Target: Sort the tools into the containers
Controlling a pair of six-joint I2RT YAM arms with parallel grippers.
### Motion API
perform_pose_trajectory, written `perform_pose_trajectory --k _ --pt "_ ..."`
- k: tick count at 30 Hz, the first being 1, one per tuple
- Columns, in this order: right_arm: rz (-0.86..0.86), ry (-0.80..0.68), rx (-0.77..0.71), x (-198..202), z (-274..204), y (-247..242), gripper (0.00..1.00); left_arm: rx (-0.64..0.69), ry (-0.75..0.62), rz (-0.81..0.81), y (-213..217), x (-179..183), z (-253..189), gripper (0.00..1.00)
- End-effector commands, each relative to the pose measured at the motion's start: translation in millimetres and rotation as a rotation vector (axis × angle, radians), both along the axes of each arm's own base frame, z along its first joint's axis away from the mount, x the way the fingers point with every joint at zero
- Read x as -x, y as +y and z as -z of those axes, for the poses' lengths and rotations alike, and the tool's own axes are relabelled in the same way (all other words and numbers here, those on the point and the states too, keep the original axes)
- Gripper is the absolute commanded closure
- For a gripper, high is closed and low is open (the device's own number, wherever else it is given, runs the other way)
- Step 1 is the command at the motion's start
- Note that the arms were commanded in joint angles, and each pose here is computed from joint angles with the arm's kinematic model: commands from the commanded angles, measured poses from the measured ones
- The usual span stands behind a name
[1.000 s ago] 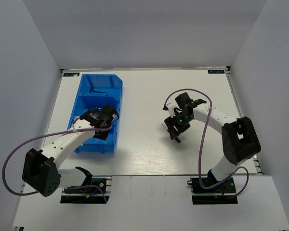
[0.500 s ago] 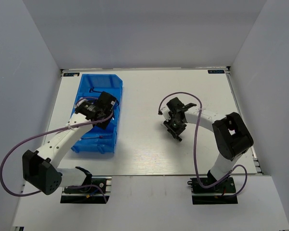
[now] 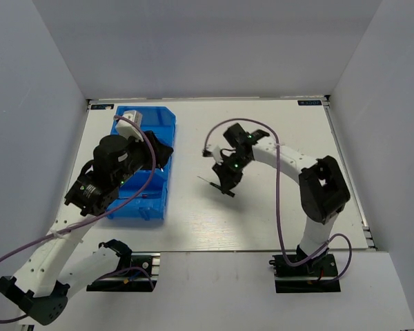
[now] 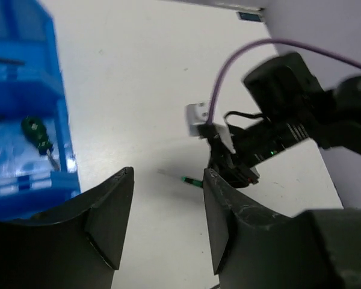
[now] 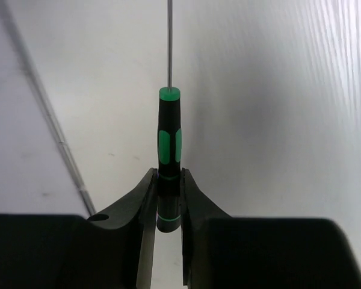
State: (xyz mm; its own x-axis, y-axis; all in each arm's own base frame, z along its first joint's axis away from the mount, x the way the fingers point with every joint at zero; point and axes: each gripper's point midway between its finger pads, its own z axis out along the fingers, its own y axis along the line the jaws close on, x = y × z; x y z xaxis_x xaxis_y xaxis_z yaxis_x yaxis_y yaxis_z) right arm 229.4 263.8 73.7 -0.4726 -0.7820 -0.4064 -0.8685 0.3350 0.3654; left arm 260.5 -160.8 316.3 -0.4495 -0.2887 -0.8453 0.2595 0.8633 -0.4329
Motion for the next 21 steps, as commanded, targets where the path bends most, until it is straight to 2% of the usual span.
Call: perform_pose_trajectory --k 1,2,3,4,5,6,8,13,14,17,21 --pt "-0.356 0.048 -0.356 33.1 -79.0 66.4 1.00 -0.047 -0.178 0.186 -19.6 6.0 -36.7 0.40" --pt "-0.382 0.065 -0.388 35.3 -86.8 74.8 1.00 -0.029 -0.208 0.199 -19.6 11.3 -45.9 0.39" --pt "-0.385 0.123 -0.384 33.3 -73.4 85.5 1.00 -0.028 -0.208 0.199 -19.6 11.4 -46.0 0.39" --pt "-0.409 0.057 -0.421 21.5 -100.8 103.0 1.00 -0.005 -0.258 0.195 -18.5 13.2 -59.9 0.39" --pt "-0.438 0.064 -0.418 30.1 -102.2 114.1 1.00 0.009 -0.287 0.193 -17.2 15.3 -70.5 0.39" --pt "-0.422 0.074 -0.384 23.6 -86.9 123.1 1.00 0.014 -0.298 0.193 -15.5 18.2 -74.0 0.33" --pt "-0.444 -0.001 -0.393 17.5 -91.5 149.4 1.00 0.032 -0.332 0.202 -16.4 20.8 -87.9 0.33" --pt "-0.413 -0.058 -0.357 9.1 -75.2 188.4 1.00 0.020 -0.390 0.204 -10.4 28.2 -110.0 0.32" --pt "-0.410 -0.112 -0.405 2.9 -79.4 205.5 1.00 0.020 -0.390 0.204 -10.4 28.3 -110.1 0.30" --pt "-0.334 -0.101 -0.469 -0.2 -86.2 227.8 1.00 0.029 -0.413 0.190 -4.6 33.9 -116.9 0.26" --pt "-0.273 -0.113 -0.601 -1.5 -108.2 268.8 1.00 0.018 -0.394 0.183 -2.1 35.0 -109.9 0.26"
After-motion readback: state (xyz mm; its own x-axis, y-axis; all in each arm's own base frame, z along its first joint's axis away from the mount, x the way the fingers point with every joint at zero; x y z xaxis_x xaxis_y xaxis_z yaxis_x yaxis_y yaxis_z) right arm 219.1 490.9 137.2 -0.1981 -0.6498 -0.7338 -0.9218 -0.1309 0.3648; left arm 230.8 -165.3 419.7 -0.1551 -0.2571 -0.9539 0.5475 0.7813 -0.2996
